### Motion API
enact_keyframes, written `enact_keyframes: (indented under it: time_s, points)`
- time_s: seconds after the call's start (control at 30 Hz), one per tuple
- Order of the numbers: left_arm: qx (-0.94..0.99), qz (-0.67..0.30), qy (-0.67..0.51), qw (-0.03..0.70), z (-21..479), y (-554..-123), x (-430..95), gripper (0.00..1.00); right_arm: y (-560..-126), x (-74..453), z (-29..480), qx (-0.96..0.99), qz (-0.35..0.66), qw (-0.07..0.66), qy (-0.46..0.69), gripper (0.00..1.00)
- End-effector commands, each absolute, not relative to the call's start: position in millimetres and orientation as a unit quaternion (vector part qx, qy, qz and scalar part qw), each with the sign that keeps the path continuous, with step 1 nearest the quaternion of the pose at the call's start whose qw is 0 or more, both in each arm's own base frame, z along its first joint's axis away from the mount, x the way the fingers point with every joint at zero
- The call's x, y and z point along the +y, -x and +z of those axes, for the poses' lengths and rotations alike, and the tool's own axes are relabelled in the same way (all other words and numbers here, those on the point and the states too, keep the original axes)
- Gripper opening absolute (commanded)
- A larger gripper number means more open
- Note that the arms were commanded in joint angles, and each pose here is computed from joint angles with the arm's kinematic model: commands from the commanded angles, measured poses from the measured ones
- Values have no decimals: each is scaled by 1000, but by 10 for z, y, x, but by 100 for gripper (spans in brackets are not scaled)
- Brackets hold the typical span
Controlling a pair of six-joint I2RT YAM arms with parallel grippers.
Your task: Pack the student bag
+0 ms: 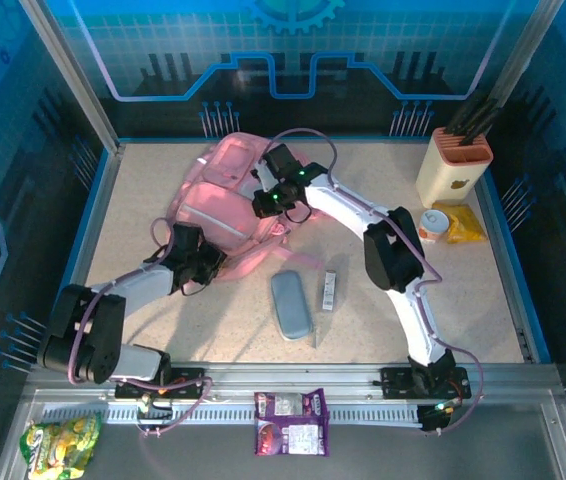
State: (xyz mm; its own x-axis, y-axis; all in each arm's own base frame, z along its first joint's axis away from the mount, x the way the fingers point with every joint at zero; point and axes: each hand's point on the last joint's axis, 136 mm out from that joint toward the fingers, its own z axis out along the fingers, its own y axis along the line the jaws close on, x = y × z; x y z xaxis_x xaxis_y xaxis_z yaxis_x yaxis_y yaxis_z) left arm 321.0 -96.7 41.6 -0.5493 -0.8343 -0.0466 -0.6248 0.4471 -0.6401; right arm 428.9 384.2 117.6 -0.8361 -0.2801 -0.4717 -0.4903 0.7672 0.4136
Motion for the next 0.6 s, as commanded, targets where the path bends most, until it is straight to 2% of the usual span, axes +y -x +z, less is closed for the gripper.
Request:
enact_keyframes:
  time_s: [0.0,0.23,0.33,0.43,0.57]
  points:
    - [845,-251,427,203,335,-3367,-756,17,-4113,3972,1878,885,364,220,191,0]
    - [837,-290,368,282,812,-4110,-703,25,-4146,3979,2261,857,441,242,111,0]
    - [841,-306,323,307,1012,-4332,-750,32,-4211,3973,2371,849,451,262,90,0]
    - [836,-330,297,324,1159,-4320,-805,39,-4307,3901,2473,842,447,292,77,0]
    - [840,-337,258,337,1298,-4055,-971,44,-4395,3833,2497,842,454,283,68,0]
